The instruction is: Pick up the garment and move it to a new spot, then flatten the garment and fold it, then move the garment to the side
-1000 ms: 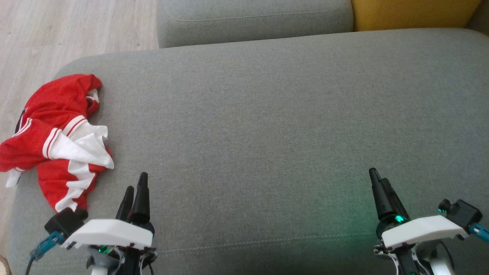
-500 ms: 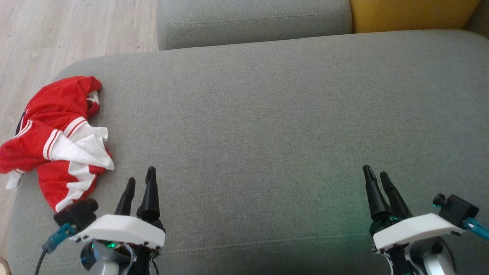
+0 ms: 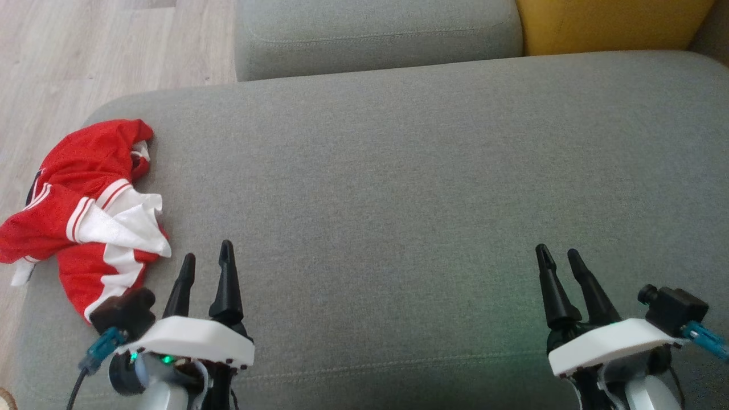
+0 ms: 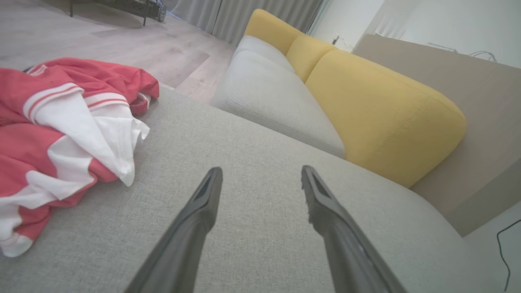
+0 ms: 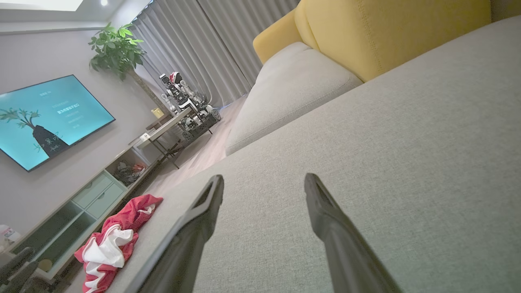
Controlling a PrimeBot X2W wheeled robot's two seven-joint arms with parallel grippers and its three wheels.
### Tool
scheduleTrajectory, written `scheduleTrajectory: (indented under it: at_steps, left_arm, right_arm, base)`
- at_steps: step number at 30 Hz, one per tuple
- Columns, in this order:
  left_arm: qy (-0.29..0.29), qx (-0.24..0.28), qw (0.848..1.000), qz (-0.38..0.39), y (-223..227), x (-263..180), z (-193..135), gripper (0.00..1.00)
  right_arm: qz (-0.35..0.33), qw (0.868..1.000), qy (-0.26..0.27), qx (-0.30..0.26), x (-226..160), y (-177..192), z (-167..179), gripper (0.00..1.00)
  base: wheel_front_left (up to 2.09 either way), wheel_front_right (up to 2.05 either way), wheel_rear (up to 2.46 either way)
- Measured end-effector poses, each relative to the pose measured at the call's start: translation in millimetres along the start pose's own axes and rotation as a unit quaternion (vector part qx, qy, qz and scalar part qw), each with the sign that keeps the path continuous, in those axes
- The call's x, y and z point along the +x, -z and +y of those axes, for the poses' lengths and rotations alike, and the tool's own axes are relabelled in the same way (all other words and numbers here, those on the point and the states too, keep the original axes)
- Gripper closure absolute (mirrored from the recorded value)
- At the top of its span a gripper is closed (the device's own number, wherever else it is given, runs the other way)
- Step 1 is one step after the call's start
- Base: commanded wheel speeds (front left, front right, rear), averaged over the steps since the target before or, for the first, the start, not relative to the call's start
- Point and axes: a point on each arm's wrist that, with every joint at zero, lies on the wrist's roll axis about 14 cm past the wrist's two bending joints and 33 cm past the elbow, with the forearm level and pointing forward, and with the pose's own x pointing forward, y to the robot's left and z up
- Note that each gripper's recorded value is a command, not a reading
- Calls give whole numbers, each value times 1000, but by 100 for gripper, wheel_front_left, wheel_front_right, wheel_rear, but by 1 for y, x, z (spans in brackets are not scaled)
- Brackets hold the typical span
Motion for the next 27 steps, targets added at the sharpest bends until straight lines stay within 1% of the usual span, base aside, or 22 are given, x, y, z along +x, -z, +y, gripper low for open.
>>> scheduleTrajectory:
  at_steps: [5, 14, 27]
  left_arm:
    - [9, 30, 999, -15, -5, 0, -5, 0]
    - [26, 101, 994, -36, -9, -3, -14, 0]
    - [33, 176, 980, -83, -24, -5, -26, 0]
  right_arm:
    - [-9, 999, 0, -31, -1, -5, -2, 0]
    - [-22, 996, -12, -85, -1, -11, 3, 0]
    - [-33, 985, -37, -166, 1, -13, 16, 0]
  base:
    - [0, 0, 0]
    - [0, 0, 0]
    - [0, 0, 0]
